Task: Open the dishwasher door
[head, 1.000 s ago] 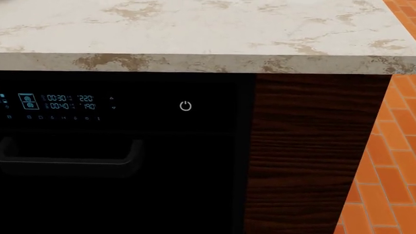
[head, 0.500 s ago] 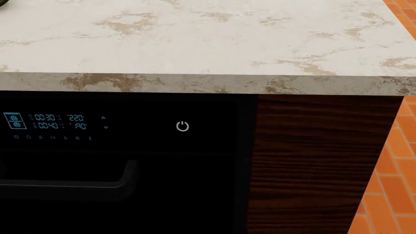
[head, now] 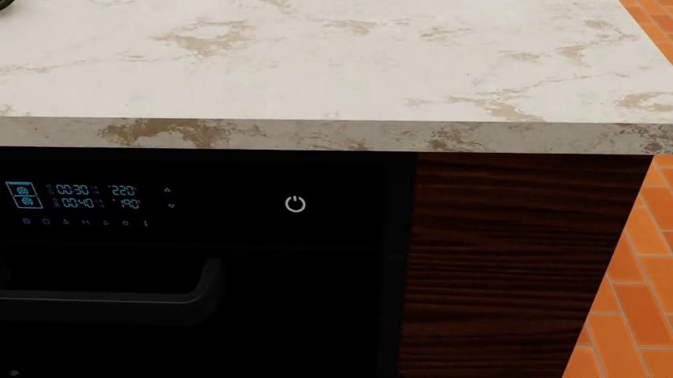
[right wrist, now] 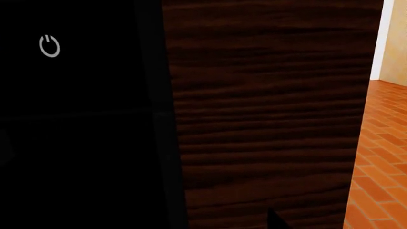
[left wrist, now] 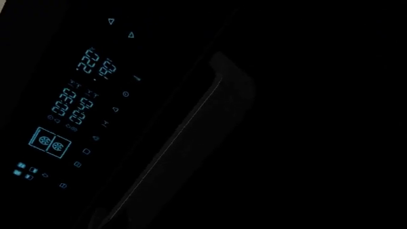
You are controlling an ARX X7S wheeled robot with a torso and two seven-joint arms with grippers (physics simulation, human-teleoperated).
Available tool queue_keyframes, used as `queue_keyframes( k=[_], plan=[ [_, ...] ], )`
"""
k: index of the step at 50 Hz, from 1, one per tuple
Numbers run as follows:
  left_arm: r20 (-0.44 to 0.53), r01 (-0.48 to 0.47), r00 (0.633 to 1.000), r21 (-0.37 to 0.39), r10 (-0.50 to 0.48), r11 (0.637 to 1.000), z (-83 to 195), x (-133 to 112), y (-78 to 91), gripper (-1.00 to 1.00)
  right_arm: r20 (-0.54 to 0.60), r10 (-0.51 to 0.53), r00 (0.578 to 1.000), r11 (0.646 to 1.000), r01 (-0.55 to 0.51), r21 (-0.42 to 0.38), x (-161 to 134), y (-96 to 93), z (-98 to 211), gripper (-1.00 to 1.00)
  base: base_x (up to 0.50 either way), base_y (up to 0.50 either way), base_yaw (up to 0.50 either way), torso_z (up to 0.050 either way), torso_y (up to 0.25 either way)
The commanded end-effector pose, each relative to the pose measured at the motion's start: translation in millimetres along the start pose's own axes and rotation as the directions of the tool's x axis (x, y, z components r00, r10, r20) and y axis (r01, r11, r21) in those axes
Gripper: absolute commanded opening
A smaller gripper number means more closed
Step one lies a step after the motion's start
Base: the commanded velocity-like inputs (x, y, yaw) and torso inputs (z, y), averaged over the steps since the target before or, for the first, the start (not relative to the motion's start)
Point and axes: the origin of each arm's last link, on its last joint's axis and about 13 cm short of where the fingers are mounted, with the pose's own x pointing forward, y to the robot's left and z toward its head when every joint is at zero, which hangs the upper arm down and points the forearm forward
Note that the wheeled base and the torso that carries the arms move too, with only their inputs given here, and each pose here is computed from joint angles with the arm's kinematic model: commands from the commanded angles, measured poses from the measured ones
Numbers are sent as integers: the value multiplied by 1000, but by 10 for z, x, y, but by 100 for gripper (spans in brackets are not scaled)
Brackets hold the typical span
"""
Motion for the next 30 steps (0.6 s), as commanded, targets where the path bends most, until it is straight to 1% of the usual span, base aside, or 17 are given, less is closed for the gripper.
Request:
queue_keyframes(
  k=[1,2,3,5,7,12,14,22,26,30],
  plan=[
    [-68,-31,996,354,59,935,108,5,379,100,-3,-4,1000,1000,4,10,-17,-7,-19,100,0,0,0,0,0],
    [-72,-33,995,390,66,920,119,16,406,100,-4,-6,1000,1000,6,12,-16,-8,-21,100,0,0,0,0,0],
    [-72,-35,995,402,70,915,138,28,440,100,-5,-6,1000,1000,7,14,-15,-10,-29,100,0,0,0,0,0],
    [-74,-34,994,455,76,890,195,48,520,100,-7,-8,1000,1000,9,17,-14,-16,-43,100,0,0,0,0,0],
    [-78,-30,994,486,78,874,245,71,588,100,-8,-8,1000,1000,8,23,-17,-20,-48,100,0,0,0,0,0],
    [-111,17,992,566,56,824,261,157,658,100,-6,-11,1000,999,11,32,-7,-24,-43,100,0,0,0,0,0],
    [-117,27,992,578,49,816,247,174,649,100,-5,-11,1000,999,11,33,-12,-24,-38,100,0,0,0,0,0],
    [-113,39,993,646,45,762,266,274,643,100,-1,-15,1000,999,15,34,-11,-32,-18,100,0,0,0,0,0],
    [-114,48,993,662,38,748,227,395,621,100,1,-17,1000,999,17,35,-1,-36,-10,100,0,0,0,0,0],
    [-112,49,993,665,35,746,202,488,598,100,3,-20,1000,999,19,38,5,-44,-7,100,0,0,0,0,0]
  ],
)
